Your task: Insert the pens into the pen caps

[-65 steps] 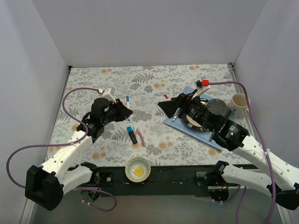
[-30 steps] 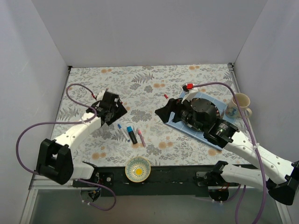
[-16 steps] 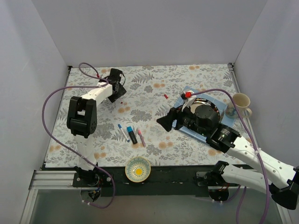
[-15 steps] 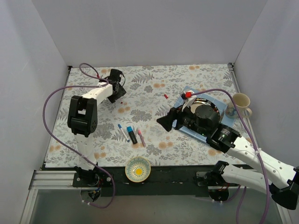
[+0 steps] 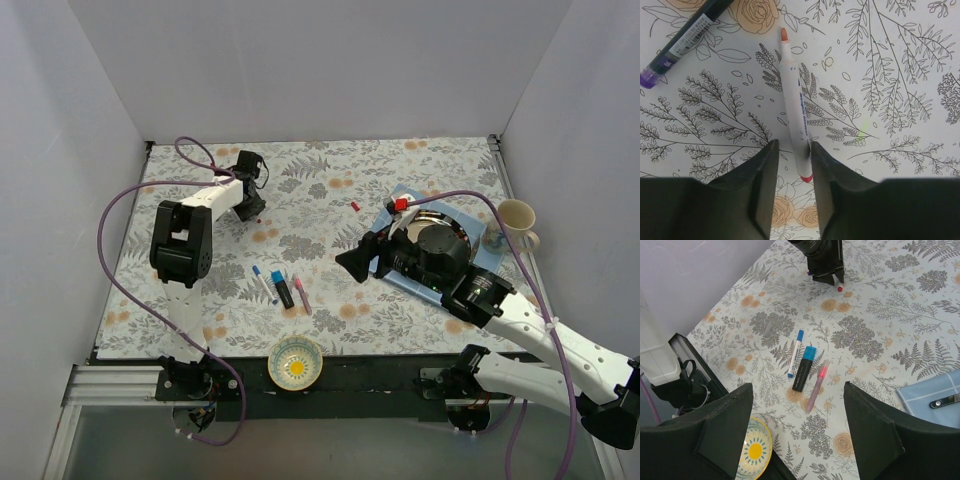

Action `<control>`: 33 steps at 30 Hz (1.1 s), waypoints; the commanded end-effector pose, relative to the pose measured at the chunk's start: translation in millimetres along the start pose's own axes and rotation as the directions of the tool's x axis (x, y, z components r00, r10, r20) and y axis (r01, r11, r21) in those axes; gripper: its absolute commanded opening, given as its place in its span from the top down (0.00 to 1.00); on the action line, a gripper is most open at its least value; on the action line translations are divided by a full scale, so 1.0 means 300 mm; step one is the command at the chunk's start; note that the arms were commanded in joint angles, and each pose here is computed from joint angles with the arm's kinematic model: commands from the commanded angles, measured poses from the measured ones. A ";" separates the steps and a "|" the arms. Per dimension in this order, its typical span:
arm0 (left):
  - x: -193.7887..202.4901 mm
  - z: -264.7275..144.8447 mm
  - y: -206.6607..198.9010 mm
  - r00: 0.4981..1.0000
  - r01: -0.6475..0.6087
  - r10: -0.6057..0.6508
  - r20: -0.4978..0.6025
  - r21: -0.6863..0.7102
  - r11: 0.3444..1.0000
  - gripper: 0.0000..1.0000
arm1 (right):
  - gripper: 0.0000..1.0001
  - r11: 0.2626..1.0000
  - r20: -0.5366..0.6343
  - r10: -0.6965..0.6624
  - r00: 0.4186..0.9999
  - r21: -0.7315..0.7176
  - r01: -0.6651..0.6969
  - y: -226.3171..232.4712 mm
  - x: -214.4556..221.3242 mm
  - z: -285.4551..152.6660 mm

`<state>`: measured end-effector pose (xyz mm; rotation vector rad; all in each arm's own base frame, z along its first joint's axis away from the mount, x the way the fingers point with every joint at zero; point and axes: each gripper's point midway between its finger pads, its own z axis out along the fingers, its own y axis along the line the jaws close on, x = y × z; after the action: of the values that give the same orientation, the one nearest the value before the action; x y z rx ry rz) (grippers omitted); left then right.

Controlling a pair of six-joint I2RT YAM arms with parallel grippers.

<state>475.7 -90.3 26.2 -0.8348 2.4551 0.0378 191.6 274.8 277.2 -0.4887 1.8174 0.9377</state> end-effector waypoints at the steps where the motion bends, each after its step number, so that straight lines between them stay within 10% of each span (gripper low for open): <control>1: 0.037 0.022 0.052 0.997 -0.063 0.061 -0.039 -0.045 0.997 0.75 | 0.21 0.999 0.040 -0.014 0.999 -0.039 0.015 0.029 -0.045 0.001; 7: 0.073 -0.033 0.082 0.989 -0.131 0.131 -0.069 0.001 0.991 1.00 | 0.21 0.999 0.055 0.006 0.998 -0.053 -0.003 0.036 -0.046 0.014; 19: 0.115 -0.410 -0.005 0.977 -0.199 0.215 0.014 0.441 0.875 1.00 | 0.23 0.937 0.060 0.333 0.941 0.090 -0.338 -0.210 -0.005 0.213; 33: 0.252 -0.944 -0.109 0.949 -0.259 0.263 0.174 0.906 0.336 1.00 | 0.22 0.826 -0.092 0.467 0.879 -0.308 -0.471 -0.079 -0.030 0.464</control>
<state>328.3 -193.3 190.9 -0.0627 2.2111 -0.9559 300.6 347.9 197.0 -0.1818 2.0400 1.3550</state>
